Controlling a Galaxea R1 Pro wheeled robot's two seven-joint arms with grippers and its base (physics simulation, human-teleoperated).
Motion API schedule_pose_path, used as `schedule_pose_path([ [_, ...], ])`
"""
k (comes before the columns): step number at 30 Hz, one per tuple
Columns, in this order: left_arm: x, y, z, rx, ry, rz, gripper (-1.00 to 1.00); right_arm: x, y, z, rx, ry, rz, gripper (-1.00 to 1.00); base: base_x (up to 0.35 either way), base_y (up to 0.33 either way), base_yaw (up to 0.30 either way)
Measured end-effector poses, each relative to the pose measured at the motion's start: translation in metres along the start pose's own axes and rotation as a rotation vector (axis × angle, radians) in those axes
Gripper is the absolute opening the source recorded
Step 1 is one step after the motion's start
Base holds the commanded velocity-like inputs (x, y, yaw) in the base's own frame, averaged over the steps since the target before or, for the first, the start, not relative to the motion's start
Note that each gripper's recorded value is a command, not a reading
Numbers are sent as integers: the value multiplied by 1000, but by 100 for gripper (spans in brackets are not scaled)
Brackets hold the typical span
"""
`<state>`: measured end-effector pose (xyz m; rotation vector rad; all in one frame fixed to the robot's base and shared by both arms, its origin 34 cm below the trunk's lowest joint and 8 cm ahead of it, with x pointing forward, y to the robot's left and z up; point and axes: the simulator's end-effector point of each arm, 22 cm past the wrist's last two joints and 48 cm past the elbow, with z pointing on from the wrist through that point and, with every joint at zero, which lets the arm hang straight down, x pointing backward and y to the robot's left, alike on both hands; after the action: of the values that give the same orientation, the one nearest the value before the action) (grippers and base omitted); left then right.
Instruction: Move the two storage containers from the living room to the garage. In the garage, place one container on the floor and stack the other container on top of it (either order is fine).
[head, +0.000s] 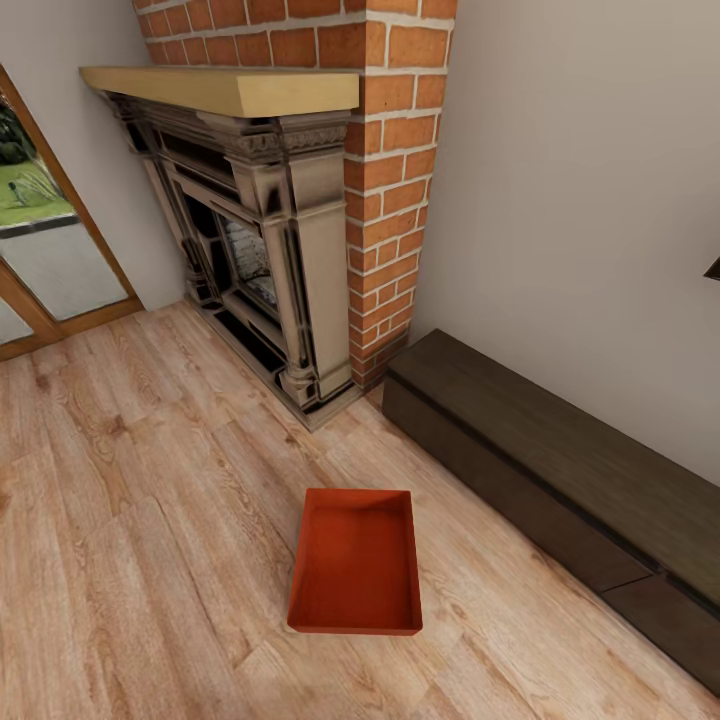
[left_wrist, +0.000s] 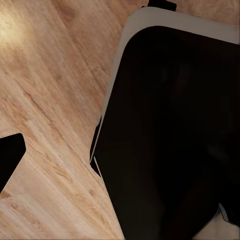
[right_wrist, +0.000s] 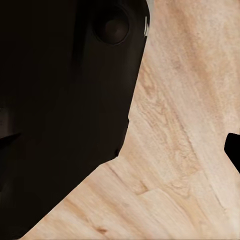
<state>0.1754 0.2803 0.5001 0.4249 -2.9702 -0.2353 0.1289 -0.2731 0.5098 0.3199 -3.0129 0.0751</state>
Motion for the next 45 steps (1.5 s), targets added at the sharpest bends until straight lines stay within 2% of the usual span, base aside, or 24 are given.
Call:
schedule_pose_path([
  [1, 3, -8, -1, 10, 5, -1, 100, -33, 4, 3, -7, -17, -1, 100, 0, 0, 0],
  [3, 0, -10, -1, 15, -2, -1, 100, -64, 6, 2, -10, -68, 9, 100, 0, 0, 0],
  [7, -28, -14, -1, 29, -59, 3, 100, -93, 6, 0, -12, -122, 22, 100, 0, 0, 0],
  [9, -62, -14, -3, 39, -122, 2, 100, -106, 6, -2, -13, -149, 28, 100, 0, 0, 0],
  [11, -110, -5, -9, 45, -212, -2, 100, -119, 6, -3, -9, -168, 34, 100, 0, 0, 0],
  [12, -124, -1, -12, 46, -238, -4, 100, -122, 7, -4, -10, -172, 34, 100, 0, 0, 0],
  [14, -195, 5, -32, 71, -357, -1, 100, -162, 10, -7, -11, -214, 38, 100, 0, 0, 0],
  [15, -211, 1, -40, 85, -372, 3, 100, -182, 8, -9, -9, -236, 41, 100, 0, 0, 0],
  [17, -229, -10, -51, 108, -349, 23, 100, -230, 12, -16, -15, -274, 44, 100, 0, 0, 0],
  [19, -227, -14, -53, 110, -288, 38, 100, -285, 43, -31, -47, -302, 47, 100, 0, 0, 0],
  [21, -239, -23, -58, 120, -279, 43, 100, -330, 55, -47, -47, -338, 56, 100, 0, 0, 0],
  [24, -278, -39, -72, 140, -310, 36, 100, -379, 49, -65, -22, -388, 97, 100, 0, 0, 0],
  [26, -320, -51, -87, 149, -327, 29, 100, -427, 32, -85, 8, -448, 151, 100, 0, 0, 0],
  [28, -343, -62, -96, 157, -334, 25, 100, -454, 21, -98, 25, -483, 183, 100, 0, 0, 0],
  [29, -357, -73, -103, 167, -339, 23, 100, -471, 13, -107, 34, -506, 203, 100, 0, 0, 0],
  [30, -371, -95, -112, 190, -340, 21, 100, -492, 3, -119, 46, -533, 231, 100, 0, 0, 0],
  [32, -381, -135, -126, 229, -339, 32, 100, -507, -7, -128, 63, -552, 260, 100, 0, 0, 0],
  [35, -385, -170, -138, 257, -359, 65, 100, -513, -12, -132, 74, -569, 277, 100, 0, 0, 0],
  [37, -388, -185, -144, 248, -396, 119, 100, -511, -14, -130, 80, -584, 286, 100, 0, 0, 0],
  [39, -389, -191, -146, 239, -416, 154, 100, -508, -15, -128, 83, -591, 288, 100, 0, 0, 0],
  [40, -389, -197, -148, 220, -437, 209, 100, -505, -17, -125, 90, -609, 293, 100, 0, 0, 0],
  [42, -384, -206, -148, 204, -449, 269, 100, -505, -23, -125, 101, -649, 303, 100, 0, 0, 0],
  [45, -379, -213, -148, 200, -449, 298, 100, -501, -25, -122, 105, -664, 305, 100, 0, 0, 0],
])
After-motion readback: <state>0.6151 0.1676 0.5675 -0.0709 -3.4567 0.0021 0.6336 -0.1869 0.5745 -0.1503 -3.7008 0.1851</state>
